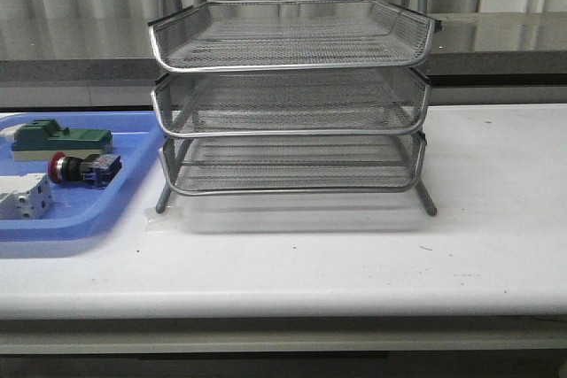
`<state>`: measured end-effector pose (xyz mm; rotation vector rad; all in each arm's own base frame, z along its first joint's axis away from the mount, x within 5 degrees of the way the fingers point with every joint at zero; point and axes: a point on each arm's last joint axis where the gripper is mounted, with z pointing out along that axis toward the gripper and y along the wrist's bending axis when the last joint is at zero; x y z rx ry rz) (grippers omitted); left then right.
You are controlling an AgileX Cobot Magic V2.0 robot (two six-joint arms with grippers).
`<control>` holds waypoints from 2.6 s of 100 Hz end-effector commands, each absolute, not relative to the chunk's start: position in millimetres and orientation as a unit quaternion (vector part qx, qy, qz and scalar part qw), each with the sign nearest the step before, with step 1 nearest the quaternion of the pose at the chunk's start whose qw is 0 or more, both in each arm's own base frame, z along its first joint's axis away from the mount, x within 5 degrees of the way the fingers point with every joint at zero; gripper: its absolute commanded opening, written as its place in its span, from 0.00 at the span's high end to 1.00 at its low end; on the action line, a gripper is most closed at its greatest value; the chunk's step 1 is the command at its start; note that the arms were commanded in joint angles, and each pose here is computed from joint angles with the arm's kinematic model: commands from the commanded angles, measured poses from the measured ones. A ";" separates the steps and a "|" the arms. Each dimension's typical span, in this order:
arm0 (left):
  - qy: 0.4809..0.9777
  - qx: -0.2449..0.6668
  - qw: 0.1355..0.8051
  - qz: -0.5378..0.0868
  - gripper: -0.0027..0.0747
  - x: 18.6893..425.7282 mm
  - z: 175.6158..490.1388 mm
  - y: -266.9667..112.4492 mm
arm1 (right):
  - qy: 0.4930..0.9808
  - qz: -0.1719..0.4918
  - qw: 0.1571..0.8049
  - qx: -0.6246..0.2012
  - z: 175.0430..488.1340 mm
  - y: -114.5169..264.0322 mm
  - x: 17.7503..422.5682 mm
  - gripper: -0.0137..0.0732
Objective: Place button on rack with both arms
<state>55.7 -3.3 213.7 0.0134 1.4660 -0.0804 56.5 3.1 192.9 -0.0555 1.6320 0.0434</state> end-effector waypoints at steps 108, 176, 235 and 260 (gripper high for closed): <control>0.639 0.004 0.768 -0.043 0.99 53.8 211.4 -3.3 | 0.669 0.040 0.742 -0.008 227.7 3.3 51.3 0.91; 0.639 0.004 0.768 -0.043 0.99 53.8 211.4 -3.3 | 0.869 0.136 0.475 0.039 336.2 20.5 110.1 0.91; 0.639 0.004 0.768 -0.043 0.99 53.8 211.4 -3.3 | 0.865 0.279 0.400 0.118 312.1 42.9 179.4 0.50; 0.639 0.004 0.768 -0.043 0.99 53.8 211.4 -3.3 | 0.848 0.335 0.391 0.127 300.6 52.3 208.4 0.38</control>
